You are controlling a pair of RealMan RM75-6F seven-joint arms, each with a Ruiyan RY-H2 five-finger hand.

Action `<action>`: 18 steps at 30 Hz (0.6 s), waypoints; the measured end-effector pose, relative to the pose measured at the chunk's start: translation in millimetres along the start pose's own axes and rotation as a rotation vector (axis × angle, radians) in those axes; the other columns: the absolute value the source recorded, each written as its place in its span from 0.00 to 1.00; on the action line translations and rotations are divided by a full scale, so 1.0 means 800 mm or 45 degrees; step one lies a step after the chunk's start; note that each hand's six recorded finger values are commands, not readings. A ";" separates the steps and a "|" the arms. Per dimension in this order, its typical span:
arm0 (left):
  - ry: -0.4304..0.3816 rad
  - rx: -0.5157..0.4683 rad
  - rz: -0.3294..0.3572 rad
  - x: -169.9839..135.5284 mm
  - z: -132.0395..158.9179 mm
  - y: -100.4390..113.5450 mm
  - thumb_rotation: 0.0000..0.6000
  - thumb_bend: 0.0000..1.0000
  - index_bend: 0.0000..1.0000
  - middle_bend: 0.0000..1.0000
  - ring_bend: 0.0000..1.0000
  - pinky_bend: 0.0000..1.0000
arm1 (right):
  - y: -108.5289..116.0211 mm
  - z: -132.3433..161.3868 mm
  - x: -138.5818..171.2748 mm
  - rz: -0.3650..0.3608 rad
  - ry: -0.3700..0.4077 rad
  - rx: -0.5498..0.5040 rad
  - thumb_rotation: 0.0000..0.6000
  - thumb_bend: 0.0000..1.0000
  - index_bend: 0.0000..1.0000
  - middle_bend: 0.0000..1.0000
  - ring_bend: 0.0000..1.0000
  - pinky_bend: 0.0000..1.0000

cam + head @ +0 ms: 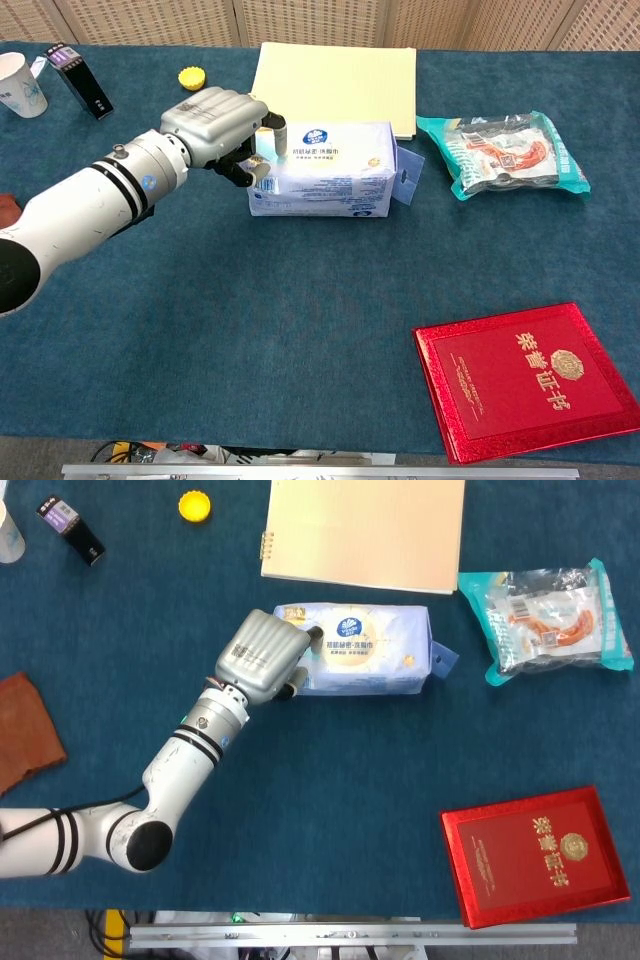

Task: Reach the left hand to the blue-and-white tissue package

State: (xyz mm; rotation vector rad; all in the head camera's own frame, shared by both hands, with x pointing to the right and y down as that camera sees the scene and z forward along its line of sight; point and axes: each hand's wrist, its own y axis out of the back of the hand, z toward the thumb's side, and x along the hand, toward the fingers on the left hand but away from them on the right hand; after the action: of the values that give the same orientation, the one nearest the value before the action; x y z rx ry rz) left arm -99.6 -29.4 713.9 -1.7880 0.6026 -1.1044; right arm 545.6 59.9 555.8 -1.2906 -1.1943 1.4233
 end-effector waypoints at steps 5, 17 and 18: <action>0.017 0.014 -0.020 0.003 -0.004 -0.006 1.00 0.43 0.38 0.97 0.94 0.91 | 0.000 -0.001 0.000 0.000 -0.002 0.001 1.00 0.36 0.38 0.41 0.27 0.31; 0.071 -0.050 0.065 -0.020 -0.032 0.018 1.00 0.43 0.36 0.90 0.88 0.91 | 0.001 0.001 -0.002 0.001 0.003 -0.002 1.00 0.36 0.38 0.41 0.27 0.31; 0.083 -0.061 0.076 -0.024 -0.037 0.021 1.00 0.43 0.35 0.88 0.87 0.91 | 0.000 0.001 -0.003 0.007 0.003 0.001 1.00 0.36 0.38 0.41 0.27 0.31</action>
State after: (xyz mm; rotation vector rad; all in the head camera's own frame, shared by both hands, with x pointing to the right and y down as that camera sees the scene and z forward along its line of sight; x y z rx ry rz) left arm -133.7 -35.7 696.2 -1.7687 0.7226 -1.1192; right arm 545.0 57.5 556.3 -1.2957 -1.1894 1.4254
